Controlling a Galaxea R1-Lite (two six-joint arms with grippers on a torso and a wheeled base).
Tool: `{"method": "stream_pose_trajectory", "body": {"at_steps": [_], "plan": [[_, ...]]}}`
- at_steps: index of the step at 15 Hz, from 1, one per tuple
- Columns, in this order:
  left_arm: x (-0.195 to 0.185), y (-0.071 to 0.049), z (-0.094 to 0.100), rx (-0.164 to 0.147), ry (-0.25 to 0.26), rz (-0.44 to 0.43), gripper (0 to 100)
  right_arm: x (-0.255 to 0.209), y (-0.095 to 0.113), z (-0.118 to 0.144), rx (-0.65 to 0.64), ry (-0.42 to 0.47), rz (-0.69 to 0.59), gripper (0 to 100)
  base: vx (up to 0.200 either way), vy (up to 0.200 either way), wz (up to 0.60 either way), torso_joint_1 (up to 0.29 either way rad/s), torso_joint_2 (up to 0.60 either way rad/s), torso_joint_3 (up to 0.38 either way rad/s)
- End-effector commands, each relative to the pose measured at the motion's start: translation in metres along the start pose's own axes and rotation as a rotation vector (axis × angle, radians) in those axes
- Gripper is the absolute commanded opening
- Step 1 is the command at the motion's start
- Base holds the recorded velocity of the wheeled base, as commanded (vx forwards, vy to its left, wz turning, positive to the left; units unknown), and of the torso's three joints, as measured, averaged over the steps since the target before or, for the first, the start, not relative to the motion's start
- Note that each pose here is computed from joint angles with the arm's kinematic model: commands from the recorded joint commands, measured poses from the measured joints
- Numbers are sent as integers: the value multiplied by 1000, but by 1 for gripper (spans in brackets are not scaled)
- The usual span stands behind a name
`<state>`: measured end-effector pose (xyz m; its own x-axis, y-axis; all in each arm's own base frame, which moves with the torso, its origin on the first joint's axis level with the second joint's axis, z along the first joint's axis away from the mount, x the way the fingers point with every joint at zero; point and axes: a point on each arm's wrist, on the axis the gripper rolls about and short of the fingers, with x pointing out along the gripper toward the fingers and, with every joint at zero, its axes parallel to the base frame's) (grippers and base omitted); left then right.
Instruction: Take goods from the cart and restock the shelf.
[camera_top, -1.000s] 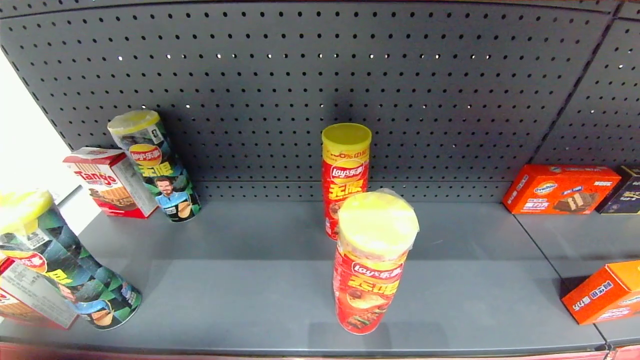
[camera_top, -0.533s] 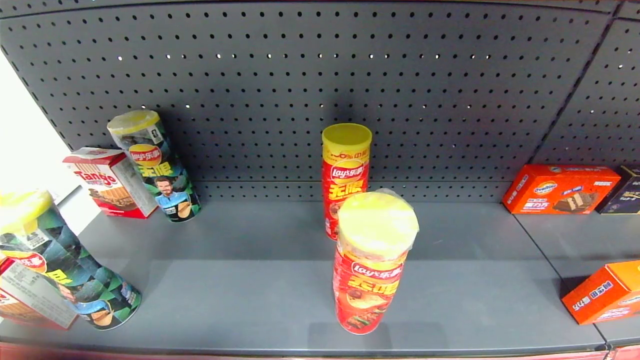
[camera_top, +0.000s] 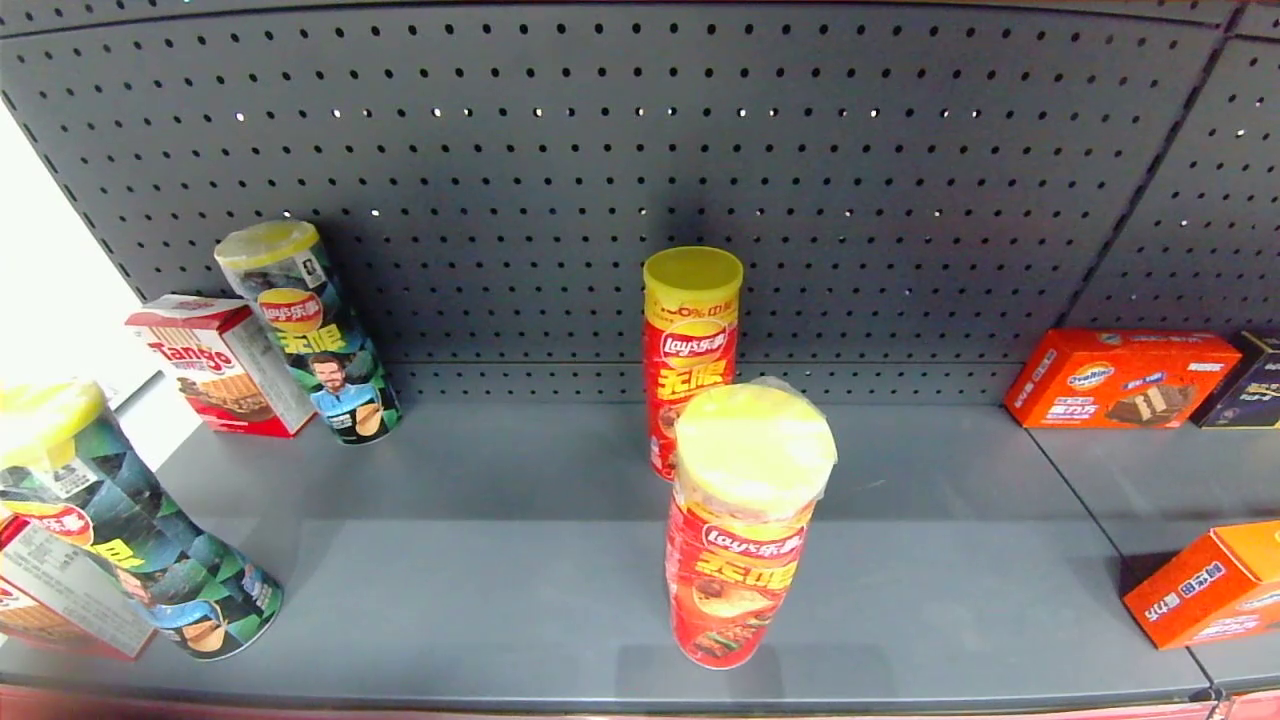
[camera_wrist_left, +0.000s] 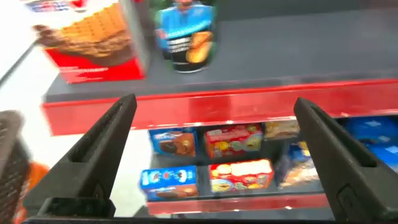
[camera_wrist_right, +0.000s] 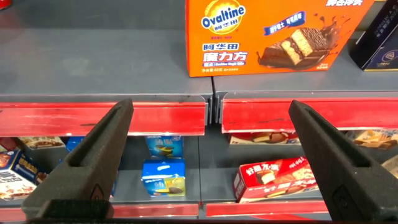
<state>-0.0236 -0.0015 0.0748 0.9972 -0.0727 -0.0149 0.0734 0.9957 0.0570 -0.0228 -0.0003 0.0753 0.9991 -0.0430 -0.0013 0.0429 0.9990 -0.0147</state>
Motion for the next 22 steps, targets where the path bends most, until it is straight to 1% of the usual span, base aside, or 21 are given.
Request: {"method": "stream_pose_trajectory", "body": {"at_steps": [1,7,8,9,10,11,12,14,16,17,19,22], "plan": [[0,-1,0,0,1,-36,100,0,0,0,-1,0,0,100,0,0,0,0,0,0],[0,-1,0,0,1,-39,100,0,1,0,-10,3,29,100,0,0,0,0,0,0],[0,-1,0,-2,1,-38,100,2,1,1,-10,27,25,100,0,0,0,0,0,0],[0,-1,0,-5,1,-39,100,2,0,34,4,-20,7,100,0,0,0,0,0,0],[0,-1,0,-3,1,-39,100,23,-1,89,51,51,-2,100,0,0,0,0,0,0],[0,-1,0,0,1,-41,100,30,0,97,54,71,7,100,0,0,0,0,0,0],[0,-1,0,0,1,-41,100,40,2,122,-41,54,120,100,0,0,0,0,0,0],[0,-1,0,-2,1,-41,100,66,6,133,-92,106,208,100,0,0,0,0,0,0],[0,-1,1,-8,0,-38,100,97,19,144,-114,136,344,100,0,0,0,0,0,0],[0,-1,1,-8,0,-38,100,109,26,148,-118,139,388,100,0,0,0,0,0,0],[0,-1,1,-8,0,-38,100,132,48,145,-137,198,517,100,0,0,0,0,0,0],[0,-1,0,-6,0,-39,100,147,71,129,-171,306,627,100,0,0,0,0,0,0]]}}
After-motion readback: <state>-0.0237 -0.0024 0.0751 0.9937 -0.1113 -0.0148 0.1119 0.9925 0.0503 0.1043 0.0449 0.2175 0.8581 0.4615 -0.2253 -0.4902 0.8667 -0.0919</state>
